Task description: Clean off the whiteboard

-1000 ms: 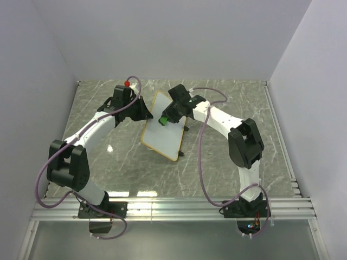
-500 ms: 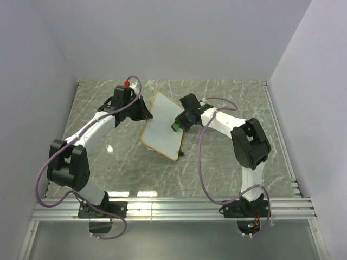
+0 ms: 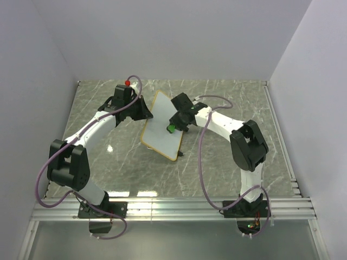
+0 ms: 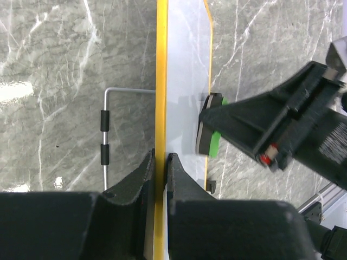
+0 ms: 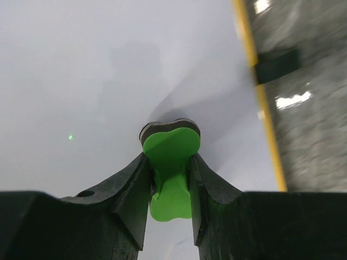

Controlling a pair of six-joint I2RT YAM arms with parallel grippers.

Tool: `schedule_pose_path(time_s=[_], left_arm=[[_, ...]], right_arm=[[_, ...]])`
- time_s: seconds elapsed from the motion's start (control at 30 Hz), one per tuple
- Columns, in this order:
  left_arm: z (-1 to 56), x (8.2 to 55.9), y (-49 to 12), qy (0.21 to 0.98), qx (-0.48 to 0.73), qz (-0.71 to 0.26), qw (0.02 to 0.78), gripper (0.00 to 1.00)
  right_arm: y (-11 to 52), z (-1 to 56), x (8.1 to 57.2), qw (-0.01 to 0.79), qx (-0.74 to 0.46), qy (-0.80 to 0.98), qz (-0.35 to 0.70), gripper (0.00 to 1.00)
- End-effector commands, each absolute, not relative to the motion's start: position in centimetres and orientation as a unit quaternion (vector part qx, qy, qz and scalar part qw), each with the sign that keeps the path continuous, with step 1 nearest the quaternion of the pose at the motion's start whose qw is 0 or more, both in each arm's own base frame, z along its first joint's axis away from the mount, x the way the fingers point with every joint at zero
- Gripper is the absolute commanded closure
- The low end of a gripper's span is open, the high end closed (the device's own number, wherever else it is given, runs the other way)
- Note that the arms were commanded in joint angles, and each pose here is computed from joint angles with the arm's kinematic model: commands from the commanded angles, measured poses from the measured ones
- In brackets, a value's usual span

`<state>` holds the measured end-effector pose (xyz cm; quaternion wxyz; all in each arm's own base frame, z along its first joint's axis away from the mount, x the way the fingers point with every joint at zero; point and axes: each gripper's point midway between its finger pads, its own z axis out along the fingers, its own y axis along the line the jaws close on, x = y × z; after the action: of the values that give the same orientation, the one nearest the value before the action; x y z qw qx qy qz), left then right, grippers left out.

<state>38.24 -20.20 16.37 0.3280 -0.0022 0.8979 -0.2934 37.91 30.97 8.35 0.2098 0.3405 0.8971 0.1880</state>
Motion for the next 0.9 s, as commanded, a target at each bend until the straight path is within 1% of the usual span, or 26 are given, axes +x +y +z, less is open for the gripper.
schedule_pose_path(time_s=[0.0, 0.27, 0.37, 0.4, 0.47, 0.5, 0.53, 0.6, 0.63, 0.7, 0.73, 0.83, 0.87], left_arm=[[14.0, 36.0, -23.7, 0.906, 0.034, -0.319, 0.275, 1.00], [14.2, 35.7, -23.6, 0.905, 0.034, -0.319, 0.278, 1.00], [14.2, 35.6, -23.5, 0.906, 0.035, -0.316, 0.279, 1.00], [14.0, 35.5, -23.4, 0.907, 0.035, -0.314, 0.278, 1.00], [13.9, 35.4, -23.3, 0.908, 0.035, -0.311, 0.278, 1.00], [13.8, 35.4, -23.2, 0.909, 0.036, -0.309, 0.278, 1.00], [13.6, 35.4, -23.0, 0.910, 0.033, -0.303, 0.280, 0.99], [13.5, 35.4, -22.8, 0.911, 0.033, -0.300, 0.282, 0.97], [13.5, 35.4, -22.8, 0.910, 0.033, -0.299, 0.284, 0.97], [13.5, 35.2, -22.7, 0.910, 0.032, -0.298, 0.286, 0.94], [13.7, 35.3, -22.6, 0.909, 0.033, -0.298, 0.289, 0.92], [13.5, 35.2, -22.4, 0.910, 0.033, -0.293, 0.291, 0.91], [13.5, 35.2, -22.4, 0.910, 0.033, -0.293, 0.292, 0.89]], right_arm=[[37.4, 7.6, 33.7, 0.137, 0.288, 0.918, 0.238, 1.00], [36.9, 7.9, 33.9, 0.147, 0.287, 0.916, 0.238, 1.00], [35.8, 8.9, 34.1, 0.162, 0.280, 0.914, 0.246, 1.00], [34.9, 10.6, 34.7, 0.189, 0.281, 0.907, 0.250, 1.00], [32.7, 11.3, 35.0, 0.220, 0.263, 0.910, 0.235, 1.00], [31.8, 13.2, 34.9, 0.241, 0.255, 0.906, 0.238, 1.00], [29.7, 12.8, 34.7, 0.259, 0.241, 0.913, 0.203, 1.00], [27.0, 13.5, 33.5, 0.280, 0.230, 0.916, 0.174, 1.00], [24.9, 13.2, 33.1, 0.293, 0.224, 0.919, 0.141, 1.00], [22.4, 13.7, 32.0, 0.305, 0.226, 0.917, 0.126, 1.00], [20.6, 11.8, 30.6, 0.292, 0.227, 0.924, 0.101, 1.00], [16.4, 9.6, 28.6, 0.283, 0.249, 0.924, 0.065, 1.00], [15.5, 9.0, 28.2, 0.277, 0.255, 0.924, 0.059, 1.00]])
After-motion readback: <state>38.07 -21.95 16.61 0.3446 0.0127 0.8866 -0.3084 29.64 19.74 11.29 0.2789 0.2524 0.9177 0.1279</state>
